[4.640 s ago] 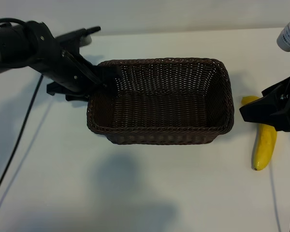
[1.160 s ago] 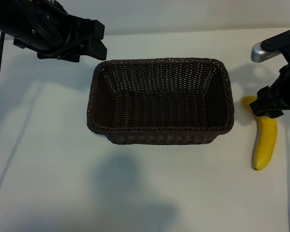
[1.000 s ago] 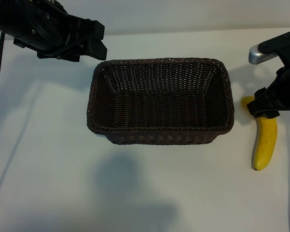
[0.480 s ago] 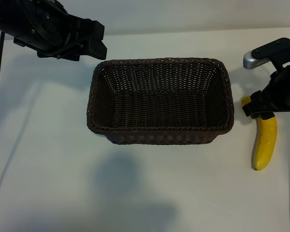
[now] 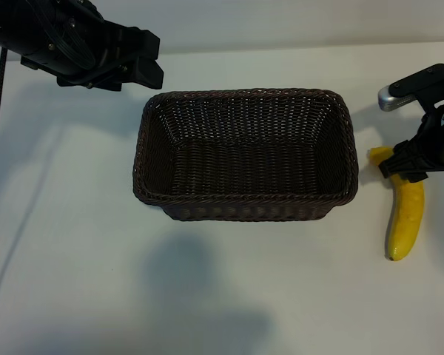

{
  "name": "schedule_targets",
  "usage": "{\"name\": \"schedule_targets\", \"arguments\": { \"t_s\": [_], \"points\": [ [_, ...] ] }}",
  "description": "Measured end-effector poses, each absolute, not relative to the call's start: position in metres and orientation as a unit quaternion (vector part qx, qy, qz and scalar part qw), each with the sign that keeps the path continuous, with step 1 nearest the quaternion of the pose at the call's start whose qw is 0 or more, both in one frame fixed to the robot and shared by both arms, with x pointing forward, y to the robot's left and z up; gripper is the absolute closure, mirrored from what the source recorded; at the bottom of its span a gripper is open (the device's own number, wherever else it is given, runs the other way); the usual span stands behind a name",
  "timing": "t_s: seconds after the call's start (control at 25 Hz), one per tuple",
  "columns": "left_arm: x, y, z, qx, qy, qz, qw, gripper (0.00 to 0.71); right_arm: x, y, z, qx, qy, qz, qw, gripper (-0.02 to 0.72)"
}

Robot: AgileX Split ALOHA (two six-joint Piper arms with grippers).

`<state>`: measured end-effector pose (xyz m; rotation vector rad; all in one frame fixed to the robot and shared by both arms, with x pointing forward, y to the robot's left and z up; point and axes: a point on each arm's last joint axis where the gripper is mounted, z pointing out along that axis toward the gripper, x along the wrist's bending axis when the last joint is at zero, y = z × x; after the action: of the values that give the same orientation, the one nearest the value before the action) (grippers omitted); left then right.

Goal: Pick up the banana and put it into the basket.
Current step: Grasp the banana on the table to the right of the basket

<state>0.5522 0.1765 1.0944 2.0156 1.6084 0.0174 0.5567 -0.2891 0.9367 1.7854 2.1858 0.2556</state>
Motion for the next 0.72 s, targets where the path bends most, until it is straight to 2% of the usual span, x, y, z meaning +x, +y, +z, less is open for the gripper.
{"name": "schedule_targets", "arguments": {
  "t_s": [0.72],
  "points": [
    [0.555,0.176,1.096,0.747,0.599,0.017,0.288,0.12,0.556,-0.287,0.925,0.639,0.757,0.076,0.117,0.124]
  ]
}}
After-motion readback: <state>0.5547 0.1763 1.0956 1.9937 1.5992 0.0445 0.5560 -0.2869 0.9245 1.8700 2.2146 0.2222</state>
